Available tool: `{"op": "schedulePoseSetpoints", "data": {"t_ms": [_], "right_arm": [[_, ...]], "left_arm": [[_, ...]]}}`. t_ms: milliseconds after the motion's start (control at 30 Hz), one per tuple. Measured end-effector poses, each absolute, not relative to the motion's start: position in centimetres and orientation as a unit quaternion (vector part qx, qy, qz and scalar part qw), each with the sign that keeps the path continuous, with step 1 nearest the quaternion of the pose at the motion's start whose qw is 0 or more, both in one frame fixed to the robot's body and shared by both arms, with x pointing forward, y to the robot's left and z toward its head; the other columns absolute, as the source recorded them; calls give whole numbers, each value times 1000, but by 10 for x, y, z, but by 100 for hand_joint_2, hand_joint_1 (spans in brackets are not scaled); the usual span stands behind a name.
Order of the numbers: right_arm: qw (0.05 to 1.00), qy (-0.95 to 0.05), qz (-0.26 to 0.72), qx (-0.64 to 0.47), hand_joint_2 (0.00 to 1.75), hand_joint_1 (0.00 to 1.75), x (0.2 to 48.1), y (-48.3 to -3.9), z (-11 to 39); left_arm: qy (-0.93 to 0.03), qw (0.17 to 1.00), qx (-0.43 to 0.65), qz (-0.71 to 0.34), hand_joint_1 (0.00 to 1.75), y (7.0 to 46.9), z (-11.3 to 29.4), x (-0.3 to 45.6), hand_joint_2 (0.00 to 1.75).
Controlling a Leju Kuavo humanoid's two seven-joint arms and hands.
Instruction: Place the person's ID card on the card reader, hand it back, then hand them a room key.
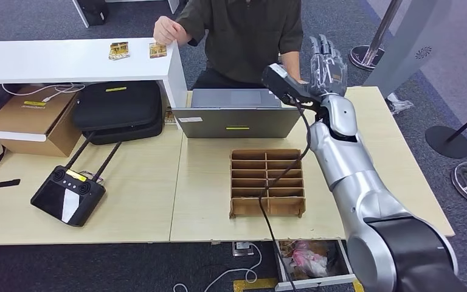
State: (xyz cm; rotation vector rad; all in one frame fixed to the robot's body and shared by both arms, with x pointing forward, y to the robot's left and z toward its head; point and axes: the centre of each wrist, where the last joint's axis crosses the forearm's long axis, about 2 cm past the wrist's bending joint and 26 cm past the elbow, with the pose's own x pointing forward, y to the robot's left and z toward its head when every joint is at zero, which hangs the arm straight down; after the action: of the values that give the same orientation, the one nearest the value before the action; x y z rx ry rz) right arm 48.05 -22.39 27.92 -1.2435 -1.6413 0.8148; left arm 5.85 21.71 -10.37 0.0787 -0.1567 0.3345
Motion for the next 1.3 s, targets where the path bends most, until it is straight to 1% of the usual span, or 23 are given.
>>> {"op": "schedulePoseSetpoints", "data": {"t_ms": [267, 600, 733, 867, 967, 1100, 1200, 1300], "right_arm": [[439, -625, 345, -545, 0, 0, 477, -281, 262], [437, -614, 343, -560, 0, 0, 474, -300, 260], [438, -606, 333, -575, 0, 0, 471, -327, 258], [436, -581, 333, -601, 175, 0, 462, -378, 260], [450, -560, 343, -605, 175, 0, 453, -408, 263], [488, -555, 344, -580, 175, 0, 433, -441, 259], [518, -572, 325, -547, 175, 0, 410, -465, 253], [528, -579, 310, -538, 175, 0, 382, -484, 245]], "left_arm": [[-80, 978, 41, 190, 0, 219, -104, 56, 0], [-82, 977, 43, 193, 0, 220, -104, 56, 0], [-88, 974, 53, 200, 0, 220, -105, 54, 0], [-81, 970, 70, 217, 0, 217, -105, 49, 0], [-75, 969, 70, 224, 0, 214, -104, 47, 0], [-68, 968, 67, 232, 0, 213, -104, 46, 0], [-62, 968, 60, 236, 0, 213, -105, 44, 0], [-61, 968, 56, 237, 0, 213, -105, 44, 0]]}}
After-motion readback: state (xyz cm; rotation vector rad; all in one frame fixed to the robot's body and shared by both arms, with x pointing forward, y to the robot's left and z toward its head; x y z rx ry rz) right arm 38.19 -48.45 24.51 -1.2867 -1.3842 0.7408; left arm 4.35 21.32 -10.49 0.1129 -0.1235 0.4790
